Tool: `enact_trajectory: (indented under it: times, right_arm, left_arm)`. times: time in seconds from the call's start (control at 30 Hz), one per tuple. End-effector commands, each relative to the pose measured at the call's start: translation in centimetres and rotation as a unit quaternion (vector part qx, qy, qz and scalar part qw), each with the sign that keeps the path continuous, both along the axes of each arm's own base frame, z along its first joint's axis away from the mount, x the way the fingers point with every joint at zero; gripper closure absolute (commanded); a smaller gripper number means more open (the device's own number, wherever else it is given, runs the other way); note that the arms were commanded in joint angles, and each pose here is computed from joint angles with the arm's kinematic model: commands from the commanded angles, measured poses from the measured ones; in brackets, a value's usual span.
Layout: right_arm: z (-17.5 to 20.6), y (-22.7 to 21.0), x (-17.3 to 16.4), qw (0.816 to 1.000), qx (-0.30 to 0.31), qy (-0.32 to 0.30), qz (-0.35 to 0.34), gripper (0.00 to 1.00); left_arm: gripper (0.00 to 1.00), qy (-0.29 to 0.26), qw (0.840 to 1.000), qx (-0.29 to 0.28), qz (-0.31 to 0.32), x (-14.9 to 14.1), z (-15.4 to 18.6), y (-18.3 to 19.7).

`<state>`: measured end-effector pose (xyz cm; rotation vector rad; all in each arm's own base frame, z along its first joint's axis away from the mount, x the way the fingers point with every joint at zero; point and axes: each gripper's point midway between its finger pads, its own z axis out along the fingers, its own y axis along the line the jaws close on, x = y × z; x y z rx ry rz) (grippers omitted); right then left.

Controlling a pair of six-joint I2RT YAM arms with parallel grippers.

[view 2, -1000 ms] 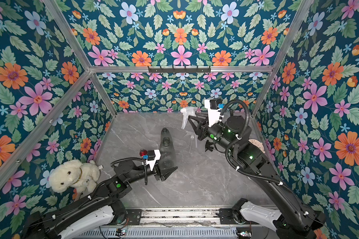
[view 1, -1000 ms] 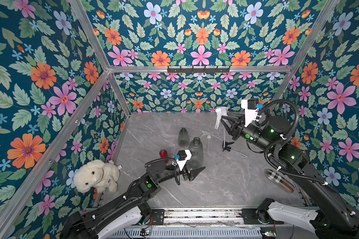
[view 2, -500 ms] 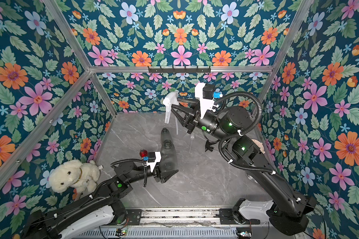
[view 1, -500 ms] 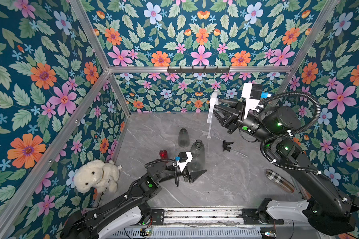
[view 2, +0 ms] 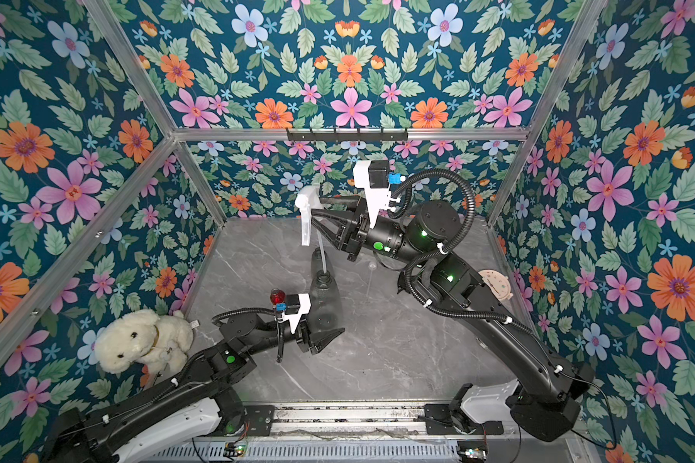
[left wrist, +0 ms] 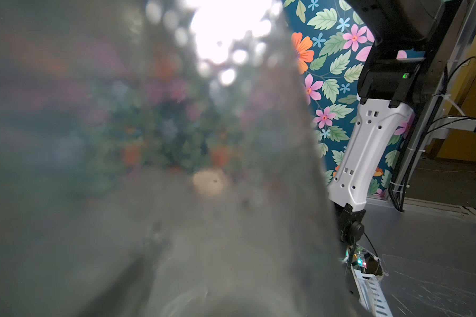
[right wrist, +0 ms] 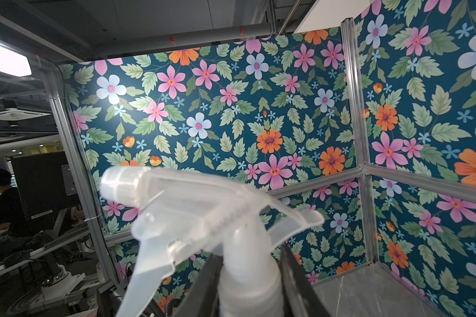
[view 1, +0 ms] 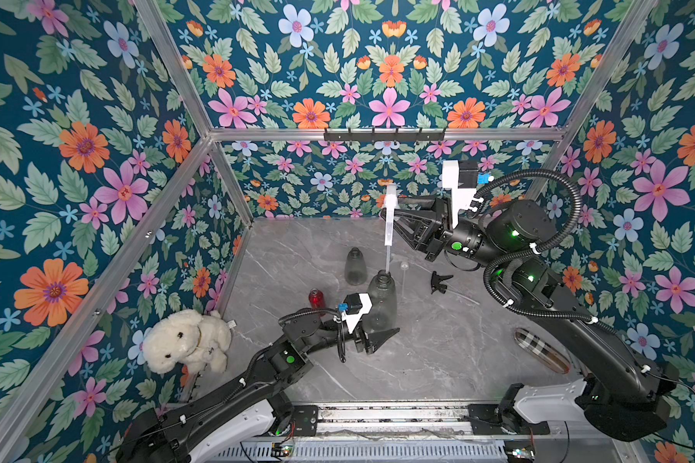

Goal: Attach spray nozzles to spray bottles
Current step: Insert the spray nozzle into the spray bottle.

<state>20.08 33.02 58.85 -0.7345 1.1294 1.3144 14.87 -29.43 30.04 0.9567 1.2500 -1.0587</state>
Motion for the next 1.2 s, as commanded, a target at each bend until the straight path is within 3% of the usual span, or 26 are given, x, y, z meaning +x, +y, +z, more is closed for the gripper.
enact_trajectory:
  times: [0.0, 0.5, 1.17]
  right_arm:
    - [0.6, 0.0, -0.6, 1.000, 0.013, -0.003, 0.012, 0.72]
    - [-1.2, 0.8, -0.3, 0.999, 0.003, 0.025, 0.020, 0.74]
    - [-7.0, 1.9, -1.4, 0.994, -0.029, 0.081, 0.074, 0.72]
  left_arm:
    - [1.00, -0.020, 1.000, -0.015, 0.003, -0.1, 1.1, 0.2]
    - [1.00, -0.031, 0.999, -0.028, 0.019, 0.0, 1.9, 0.8]
    - [1.00, -0.051, 0.996, -0.056, 0.045, 0.2, 5.4, 1.9]
